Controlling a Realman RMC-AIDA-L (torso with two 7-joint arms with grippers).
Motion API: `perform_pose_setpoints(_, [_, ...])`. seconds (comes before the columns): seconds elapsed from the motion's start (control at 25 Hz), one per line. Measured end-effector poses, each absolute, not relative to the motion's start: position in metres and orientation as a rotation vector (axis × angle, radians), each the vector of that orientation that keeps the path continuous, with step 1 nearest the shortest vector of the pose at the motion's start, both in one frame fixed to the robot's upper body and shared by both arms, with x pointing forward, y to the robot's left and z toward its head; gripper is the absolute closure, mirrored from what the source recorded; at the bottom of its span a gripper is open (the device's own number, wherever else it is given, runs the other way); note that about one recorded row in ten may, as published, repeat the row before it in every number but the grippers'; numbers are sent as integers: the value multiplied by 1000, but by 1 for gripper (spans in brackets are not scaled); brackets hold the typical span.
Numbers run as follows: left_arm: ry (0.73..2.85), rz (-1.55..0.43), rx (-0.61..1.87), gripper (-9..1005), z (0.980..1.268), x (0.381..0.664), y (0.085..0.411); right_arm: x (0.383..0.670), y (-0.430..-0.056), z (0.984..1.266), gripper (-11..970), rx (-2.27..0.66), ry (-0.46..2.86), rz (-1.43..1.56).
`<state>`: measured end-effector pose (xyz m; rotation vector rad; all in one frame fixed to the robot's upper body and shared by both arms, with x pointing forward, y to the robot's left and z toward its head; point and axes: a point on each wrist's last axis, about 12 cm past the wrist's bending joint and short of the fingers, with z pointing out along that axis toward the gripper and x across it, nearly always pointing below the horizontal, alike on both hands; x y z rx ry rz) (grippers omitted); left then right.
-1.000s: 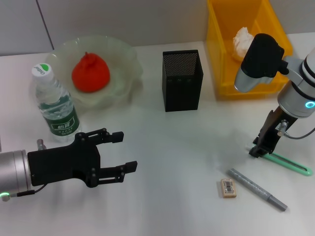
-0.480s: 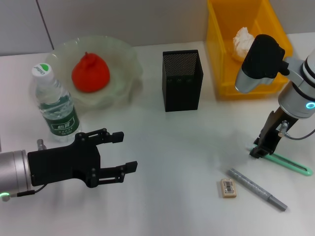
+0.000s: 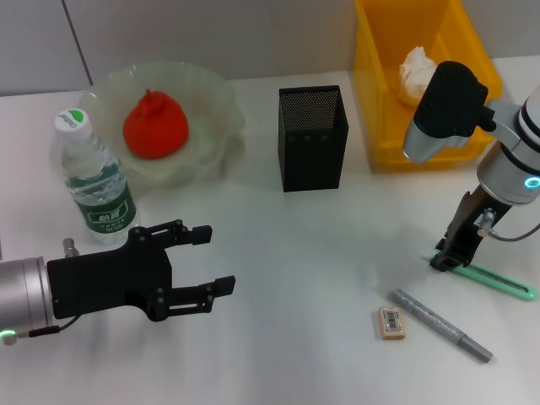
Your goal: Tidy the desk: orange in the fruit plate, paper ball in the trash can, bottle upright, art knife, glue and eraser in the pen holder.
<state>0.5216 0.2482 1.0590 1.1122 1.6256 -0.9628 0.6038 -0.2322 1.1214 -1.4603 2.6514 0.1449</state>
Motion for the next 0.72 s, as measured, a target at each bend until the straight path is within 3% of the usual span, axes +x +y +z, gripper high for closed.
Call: perform_pose_setpoints(0.72, [1617, -959, 1101, 194, 1061, 523, 249, 606, -231, 1128, 773, -1460, 2629, 152])
